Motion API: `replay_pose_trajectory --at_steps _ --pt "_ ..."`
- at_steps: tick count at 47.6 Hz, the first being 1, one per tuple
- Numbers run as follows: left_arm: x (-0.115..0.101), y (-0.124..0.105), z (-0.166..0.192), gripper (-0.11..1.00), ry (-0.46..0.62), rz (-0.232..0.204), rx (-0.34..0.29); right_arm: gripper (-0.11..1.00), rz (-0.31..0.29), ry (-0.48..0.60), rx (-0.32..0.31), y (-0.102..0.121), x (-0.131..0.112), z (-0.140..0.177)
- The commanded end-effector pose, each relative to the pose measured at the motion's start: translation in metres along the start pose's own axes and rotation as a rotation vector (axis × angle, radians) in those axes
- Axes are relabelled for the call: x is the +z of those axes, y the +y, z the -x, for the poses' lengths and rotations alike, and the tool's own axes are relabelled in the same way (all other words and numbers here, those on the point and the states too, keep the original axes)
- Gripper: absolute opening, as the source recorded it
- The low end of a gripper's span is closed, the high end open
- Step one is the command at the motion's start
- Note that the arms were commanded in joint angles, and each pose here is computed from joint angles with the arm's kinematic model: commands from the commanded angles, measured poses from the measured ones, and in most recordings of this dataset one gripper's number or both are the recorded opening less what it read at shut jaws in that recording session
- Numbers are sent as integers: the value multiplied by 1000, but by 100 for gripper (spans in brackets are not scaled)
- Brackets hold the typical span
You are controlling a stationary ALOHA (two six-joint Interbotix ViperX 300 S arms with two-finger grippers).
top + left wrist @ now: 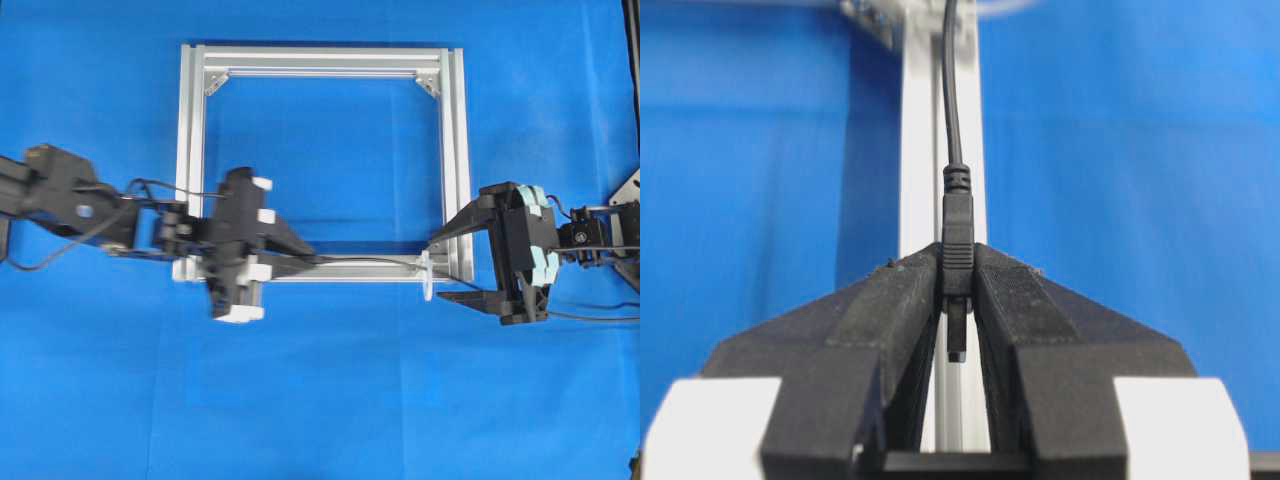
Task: Insert the wire through the string loop located on the right side.
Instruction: 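Open the right gripper and pull the cable leftward with the left gripper, then draw the cable further left through the loop, then open the left gripper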
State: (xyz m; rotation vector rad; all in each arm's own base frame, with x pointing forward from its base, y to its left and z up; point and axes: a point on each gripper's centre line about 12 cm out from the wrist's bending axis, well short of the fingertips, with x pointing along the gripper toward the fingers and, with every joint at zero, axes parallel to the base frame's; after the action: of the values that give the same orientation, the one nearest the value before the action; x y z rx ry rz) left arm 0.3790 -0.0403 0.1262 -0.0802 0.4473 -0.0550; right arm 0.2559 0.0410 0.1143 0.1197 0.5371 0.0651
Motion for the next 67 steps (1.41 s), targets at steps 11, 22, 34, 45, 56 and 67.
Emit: replay_pose_trajectory --at_steps 11,22,34,45,56,67 --pt "-24 4 69 8 -8 12 -1 94 -2 1 8 3 11 -2" --pt "-53 9 118 8 15 13 1 94 -3 0 8 3 12 -1" --pt "-74 13 152 8 23 17 2 94 -3 -2 9 3 12 -1" --pt "-78 13 151 8 77 20 6 94 -1 -2 9 3 12 -1" --pt "-79 13 148 8 98 20 7 94 -1 0 8 3 11 -1" --pt "-81 13 149 63 113 33 8 94 -5 -5 9 3 12 2"
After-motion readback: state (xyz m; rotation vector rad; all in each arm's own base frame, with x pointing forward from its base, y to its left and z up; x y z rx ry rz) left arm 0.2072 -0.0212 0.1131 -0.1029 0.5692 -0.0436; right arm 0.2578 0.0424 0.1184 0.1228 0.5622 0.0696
